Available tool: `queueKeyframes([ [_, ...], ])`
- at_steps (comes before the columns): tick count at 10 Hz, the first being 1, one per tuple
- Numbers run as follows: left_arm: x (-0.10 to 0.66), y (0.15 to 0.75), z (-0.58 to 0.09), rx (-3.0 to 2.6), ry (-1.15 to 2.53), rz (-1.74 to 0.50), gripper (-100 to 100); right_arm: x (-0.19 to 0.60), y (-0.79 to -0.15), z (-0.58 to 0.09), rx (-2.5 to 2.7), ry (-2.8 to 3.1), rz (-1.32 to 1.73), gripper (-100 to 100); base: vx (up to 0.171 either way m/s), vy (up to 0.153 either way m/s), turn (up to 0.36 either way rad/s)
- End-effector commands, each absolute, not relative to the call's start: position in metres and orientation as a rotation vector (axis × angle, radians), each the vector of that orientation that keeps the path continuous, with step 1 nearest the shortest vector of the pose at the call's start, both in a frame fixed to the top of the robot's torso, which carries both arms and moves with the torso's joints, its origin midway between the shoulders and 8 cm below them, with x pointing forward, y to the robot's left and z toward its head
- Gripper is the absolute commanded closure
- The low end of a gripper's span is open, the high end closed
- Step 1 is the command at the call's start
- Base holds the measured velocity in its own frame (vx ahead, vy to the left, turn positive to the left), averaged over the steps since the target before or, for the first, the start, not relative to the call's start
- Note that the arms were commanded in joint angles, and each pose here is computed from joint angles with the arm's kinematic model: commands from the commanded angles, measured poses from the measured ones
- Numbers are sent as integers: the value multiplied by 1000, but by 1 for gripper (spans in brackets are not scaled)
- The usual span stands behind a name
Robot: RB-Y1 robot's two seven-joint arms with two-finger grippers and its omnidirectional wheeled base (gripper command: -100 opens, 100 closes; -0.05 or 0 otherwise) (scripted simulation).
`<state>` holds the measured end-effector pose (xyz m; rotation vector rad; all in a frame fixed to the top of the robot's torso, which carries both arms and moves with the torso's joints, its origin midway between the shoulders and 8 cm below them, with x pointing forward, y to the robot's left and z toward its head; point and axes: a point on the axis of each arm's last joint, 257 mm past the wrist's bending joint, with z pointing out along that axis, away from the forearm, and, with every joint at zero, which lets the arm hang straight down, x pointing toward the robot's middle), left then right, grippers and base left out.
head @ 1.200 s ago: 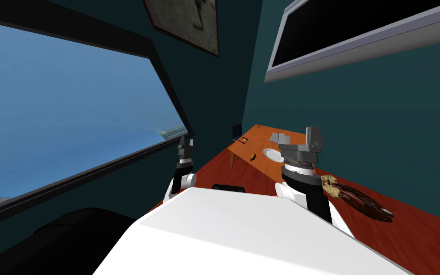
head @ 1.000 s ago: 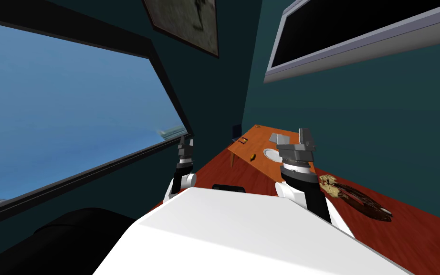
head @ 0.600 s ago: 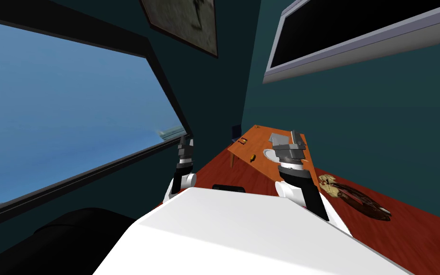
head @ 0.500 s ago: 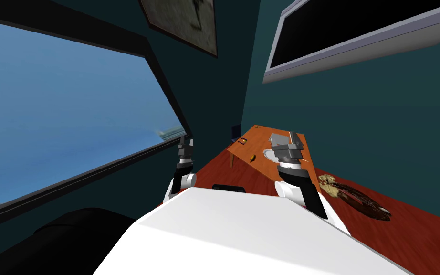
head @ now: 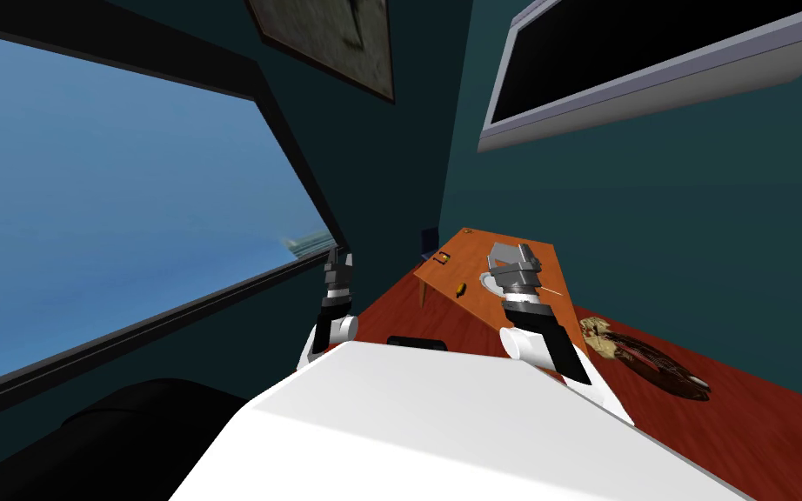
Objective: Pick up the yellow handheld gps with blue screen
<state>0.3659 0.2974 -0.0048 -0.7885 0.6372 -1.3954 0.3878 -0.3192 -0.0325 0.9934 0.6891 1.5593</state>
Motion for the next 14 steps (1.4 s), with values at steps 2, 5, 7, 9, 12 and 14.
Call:
queueKeyframes([
  [2, 366, 297, -5, -789, 637, -1395, 0, 401, -327, -60, 1119, 680, 1604, -100, 43, 2, -26],
  [5, 366, 297, -5, -788, 637, -1395, 0, 417, -337, -93, 1292, 654, 1656, -100, 34, 8, -25],
  [7, 366, 297, -5, -788, 637, -1395, 0, 425, -342, -111, 1385, 635, 1681, -100, 34, 5, -16],
  [9, 366, 297, -5, -788, 637, -1395, 0, 431, -346, -129, 1480, 612, 1702, -100, 41, 4, -25],
  [12, 366, 297, -5, -788, 637, -1395, 0, 438, -350, -149, 1584, 580, 1725, -100, 35, 3, -20],
  [14, 366, 297, -5, -788, 637, -1395, 0, 443, -353, -169, 1686, 547, 1740, -100, 38, 5, -23],
])
